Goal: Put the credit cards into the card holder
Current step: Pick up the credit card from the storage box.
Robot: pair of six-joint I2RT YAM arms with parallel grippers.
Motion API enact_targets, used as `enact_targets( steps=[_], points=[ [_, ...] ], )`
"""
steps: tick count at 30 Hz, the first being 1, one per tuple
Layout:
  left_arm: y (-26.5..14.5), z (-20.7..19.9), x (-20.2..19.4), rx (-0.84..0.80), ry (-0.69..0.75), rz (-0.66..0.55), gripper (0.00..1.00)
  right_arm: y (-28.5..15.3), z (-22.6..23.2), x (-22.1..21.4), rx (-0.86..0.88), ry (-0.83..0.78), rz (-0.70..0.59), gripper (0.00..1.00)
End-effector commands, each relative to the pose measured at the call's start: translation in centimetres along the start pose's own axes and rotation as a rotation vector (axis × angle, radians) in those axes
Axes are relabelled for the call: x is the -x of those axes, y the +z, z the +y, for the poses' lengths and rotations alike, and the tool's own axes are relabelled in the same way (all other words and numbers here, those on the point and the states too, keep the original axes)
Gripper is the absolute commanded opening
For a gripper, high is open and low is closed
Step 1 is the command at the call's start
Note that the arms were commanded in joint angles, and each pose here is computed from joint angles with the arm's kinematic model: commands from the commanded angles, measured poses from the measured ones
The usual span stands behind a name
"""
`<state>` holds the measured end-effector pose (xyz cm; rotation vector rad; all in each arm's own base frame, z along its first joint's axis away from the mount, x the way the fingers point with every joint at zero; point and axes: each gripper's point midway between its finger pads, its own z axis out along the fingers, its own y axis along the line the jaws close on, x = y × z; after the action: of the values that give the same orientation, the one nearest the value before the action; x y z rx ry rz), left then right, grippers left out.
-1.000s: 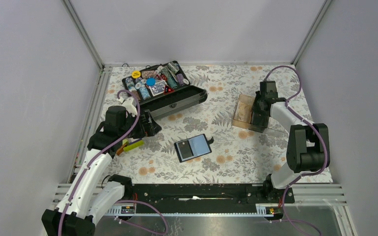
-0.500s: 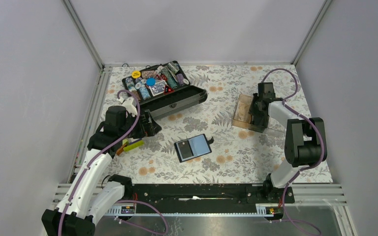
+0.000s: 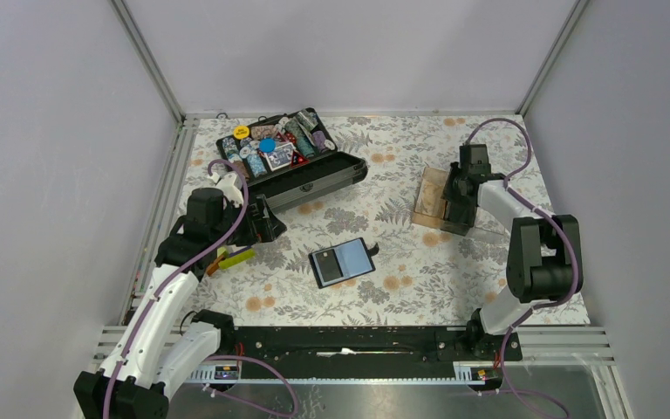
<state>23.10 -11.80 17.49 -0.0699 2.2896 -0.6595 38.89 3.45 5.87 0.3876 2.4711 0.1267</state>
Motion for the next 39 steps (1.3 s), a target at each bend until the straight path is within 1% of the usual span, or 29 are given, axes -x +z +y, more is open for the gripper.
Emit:
enact_targets(
  steps=[1, 9, 15, 17, 18, 24, 29, 31, 33, 36, 39],
  points=[
    [0.1, -0.6, 1.1, -0.029, 0.013, -0.037, 0.99, -1.6, 1.0, 2.8, 0.024, 0.007, -0.088, 0.29],
    [0.1, -0.6, 1.1, -0.030, 0.013, -0.037, 0.99, -2.2, 0.1, 2.9, -0.022, 0.010, -0.097, 0.17],
    [0.2, -0.6, 1.1, -0.030, 0.013, -0.035, 0.99, -3.2, -0.4, 3.5, -0.049, 0.014, -0.127, 0.12],
    [0.1, -0.6, 1.1, -0.031, 0.013, -0.034, 0.99, -3.5, -0.6, 3.6, -0.060, 0.013, -0.135, 0.04],
    [0.1, -0.6, 1.1, -0.031, 0.013, -0.036, 0.99, -3.6, -0.7, 3.7, -0.063, 0.013, -0.138, 0.03],
    [0.1, -0.6, 1.0, -0.033, 0.013, -0.035, 0.99, -4.8, -1.3, 4.2, -0.098, 0.017, -0.160, 0.02],
    [-0.1, -0.7, 1.0, -0.035, 0.015, -0.044, 0.99, -7.5, -1.7, 5.2, -0.115, 0.029, -0.222, 0.01],
    [-0.3, -0.8, 1.1, -0.038, 0.017, -0.053, 0.99, -8.8, -1.4, 5.5, -0.090, 0.036, -0.246, 0.00],
    [-0.5, -1.0, 1.2, -0.043, 0.011, -0.068, 0.99, -10.1, -0.4, 5.6, -0.025, 0.043, -0.261, 0.00],
    [-1.1, -2.2, 1.2, -0.088, -0.016, -0.106, 0.99, -12.3, 2.3, 5.0, 0.139, 0.050, -0.265, 0.00],
    [-1.9, -4.8, 1.2, -0.176, -0.039, -0.154, 0.99, -14.4, 5.7, 3.3, 0.301, 0.043, -0.251, 0.00]
  ],
)
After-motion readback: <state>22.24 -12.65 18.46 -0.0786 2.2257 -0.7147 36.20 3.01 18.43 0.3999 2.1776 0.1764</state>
